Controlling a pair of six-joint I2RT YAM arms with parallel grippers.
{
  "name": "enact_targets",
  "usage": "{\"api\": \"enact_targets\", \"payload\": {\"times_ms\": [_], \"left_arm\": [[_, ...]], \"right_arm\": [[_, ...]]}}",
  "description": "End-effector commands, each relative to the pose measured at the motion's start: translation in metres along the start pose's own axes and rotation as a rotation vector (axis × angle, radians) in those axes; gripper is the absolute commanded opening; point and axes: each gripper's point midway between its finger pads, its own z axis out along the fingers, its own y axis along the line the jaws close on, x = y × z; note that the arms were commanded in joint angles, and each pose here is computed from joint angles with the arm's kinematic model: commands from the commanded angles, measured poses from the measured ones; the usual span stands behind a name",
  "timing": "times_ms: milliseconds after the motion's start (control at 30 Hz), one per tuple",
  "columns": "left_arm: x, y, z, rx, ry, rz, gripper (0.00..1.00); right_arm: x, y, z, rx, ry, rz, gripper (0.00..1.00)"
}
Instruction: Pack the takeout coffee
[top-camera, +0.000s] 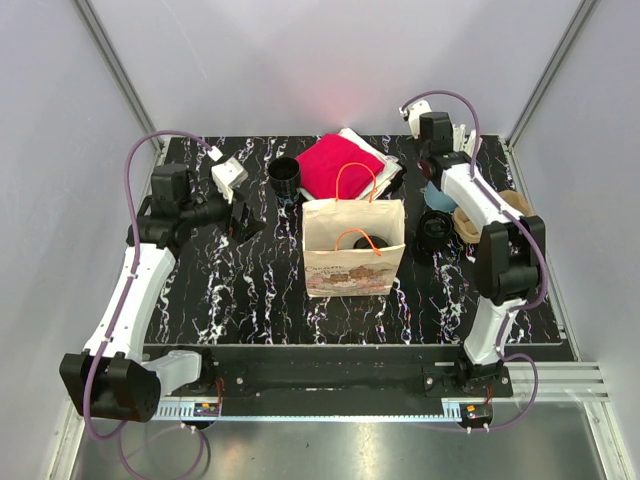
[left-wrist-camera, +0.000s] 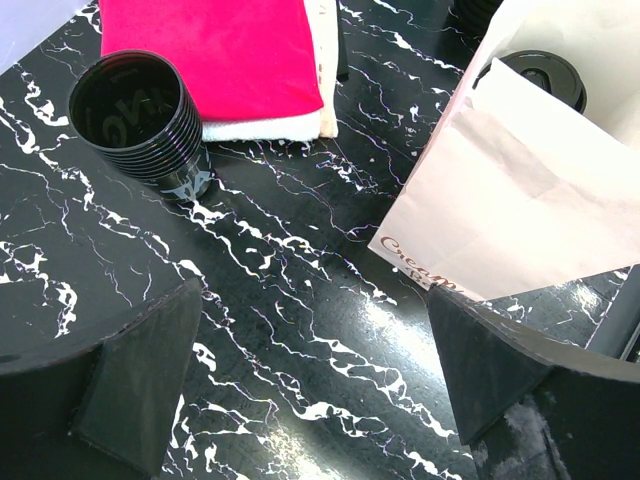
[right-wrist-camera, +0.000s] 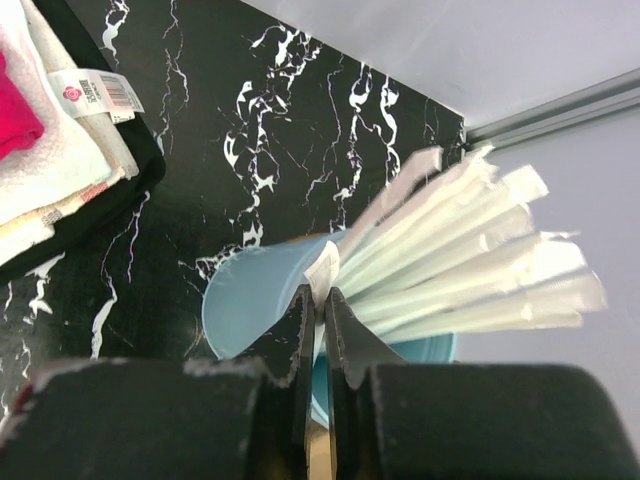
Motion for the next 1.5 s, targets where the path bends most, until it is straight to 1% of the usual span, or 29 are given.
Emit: {"api": "enact_targets", "payload": {"times_ms": [0,167,333,467,600,733,867,900,967,1000,1033,1067,1133,1167,1367,1467], "left_arm": [[-0.011,-0.001,0.000,0.020,-0.045,0.017,0.99],[-0.011,-0.001,-0.001,0.019,-0.048,0.017,0.99],[-0.011,-0.001,-0.001,0.023,-0.047,0.014,0.99],[-0.010,-0.001,0.000,0.024,-0.045,0.009,0.99],[-0.008,0.001,0.001,0.023,-0.041,0.007,0.99],[-0.006,0.003,0.002,0.021,-0.035,0.009,0.99],[-0.001,0.007,0.004,0.014,-0.021,0.003,0.99],[-0.001,0.009,0.004,0.010,-0.020,0.003,0.99],[0.002,0.010,0.006,0.010,-0.013,-0.006,0.99],[0.003,0.012,0.005,0.006,-0.012,-0.008,0.99],[0.004,0.013,0.006,0.006,-0.009,-0.011,0.99],[0.005,0.013,0.007,0.006,-0.008,-0.012,0.99],[0.005,0.014,0.006,0.003,-0.008,-0.014,0.99],[0.005,0.015,0.006,0.002,-0.007,-0.014,0.99],[0.005,0.015,0.005,0.004,-0.008,-0.020,0.99],[0.005,0.016,0.005,0.000,-0.008,-0.022,0.99]], "right_arm": [[-0.034,-0.036,-0.045,0.031,-0.082,0.036,0.08],[-0.047,-0.049,-0.084,-0.007,-0.111,0.066,0.09],[-0.065,-0.064,-0.131,-0.052,-0.177,0.087,0.10],[-0.088,-0.080,-0.171,-0.085,-0.265,0.089,0.12],[-0.105,-0.082,-0.207,-0.144,-0.361,0.071,0.12],[-0.124,-0.082,-0.241,-0.171,-0.451,0.031,0.12],[-0.151,-0.071,-0.292,-0.185,-0.563,-0.037,0.12],[-0.157,-0.059,-0.312,-0.224,-0.602,-0.059,0.13],[-0.169,-0.058,-0.340,-0.254,-0.658,-0.051,0.13],[-0.168,-0.047,-0.352,-0.309,-0.657,-0.051,0.13],[-0.171,-0.045,-0.361,-0.332,-0.670,-0.044,0.12],[-0.177,-0.047,-0.377,-0.366,-0.711,-0.031,0.13],[-0.176,-0.044,-0.396,-0.431,-0.726,-0.005,0.12],[-0.177,-0.038,-0.408,-0.497,-0.754,-0.007,0.12],[-0.167,-0.022,-0.460,-0.736,-0.815,0.026,0.13],[-0.160,-0.007,-0.469,-0.835,-0.809,0.016,0.13]]}}
